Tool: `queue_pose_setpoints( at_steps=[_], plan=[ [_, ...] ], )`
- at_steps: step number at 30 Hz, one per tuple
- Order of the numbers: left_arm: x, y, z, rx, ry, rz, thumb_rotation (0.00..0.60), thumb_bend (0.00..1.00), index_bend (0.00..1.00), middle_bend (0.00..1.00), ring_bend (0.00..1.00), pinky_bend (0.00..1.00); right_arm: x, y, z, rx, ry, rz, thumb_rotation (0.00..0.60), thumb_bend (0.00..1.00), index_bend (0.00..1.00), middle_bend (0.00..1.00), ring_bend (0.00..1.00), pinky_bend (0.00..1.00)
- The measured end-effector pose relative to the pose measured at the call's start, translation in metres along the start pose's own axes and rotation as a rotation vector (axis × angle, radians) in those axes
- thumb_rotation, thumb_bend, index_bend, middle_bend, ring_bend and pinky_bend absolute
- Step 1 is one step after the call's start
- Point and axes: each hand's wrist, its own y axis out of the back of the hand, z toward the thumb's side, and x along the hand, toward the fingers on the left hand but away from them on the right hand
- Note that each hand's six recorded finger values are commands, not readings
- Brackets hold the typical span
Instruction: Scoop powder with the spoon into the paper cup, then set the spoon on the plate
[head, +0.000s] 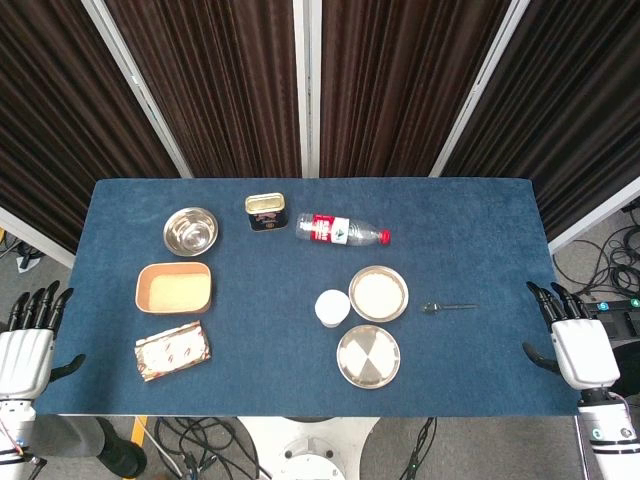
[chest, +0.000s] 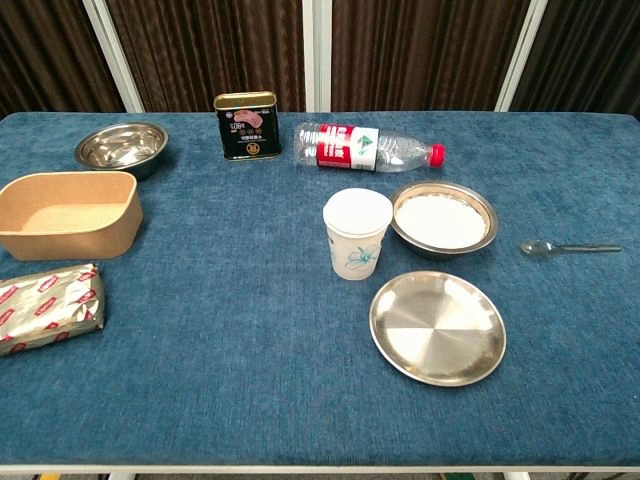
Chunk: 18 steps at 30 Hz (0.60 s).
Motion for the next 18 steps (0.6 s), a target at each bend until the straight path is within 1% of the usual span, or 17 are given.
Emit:
queue_pose_setpoints(
  at_steps=[7, 11, 13, 16, 18],
  plan=[
    [0.003, 0.002, 0.002, -0.006, -0.011, 0.007, 0.6, 0.0, 0.11, 0.08, 0.01, 0.02, -0.002, 0.002, 0.003, 0.0, 0.013, -0.003, 0.6, 0.12, 0.05, 0.19, 0.07, 0.18],
    [0.004, 0.003, 0.003, -0.01, -0.016, 0.011, 0.6, 0.0, 0.11, 0.08, 0.01, 0.02, -0.008, 0.001, 0.007, -0.01, 0.034, 0.017, 0.6, 0.14, 0.07, 0.27, 0.08, 0.18],
    [0.005, 0.004, 0.004, -0.012, -0.021, 0.016, 0.6, 0.0, 0.11, 0.08, 0.01, 0.02, -0.016, -0.002, 0.01, -0.009, 0.049, 0.038, 0.6, 0.14, 0.11, 0.3, 0.08, 0.18],
    [0.004, 0.004, 0.005, -0.016, -0.023, 0.019, 0.6, 0.0, 0.11, 0.08, 0.01, 0.02, -0.032, -0.008, 0.014, 0.004, 0.074, 0.078, 0.6, 0.13, 0.2, 0.32, 0.09, 0.16],
    [0.004, 0.003, 0.005, -0.016, -0.02, 0.016, 0.6, 0.0, 0.11, 0.08, 0.01, 0.02, -0.046, -0.016, 0.019, 0.018, 0.094, 0.114, 0.6, 0.12, 0.28, 0.32, 0.09, 0.13]
  ],
)
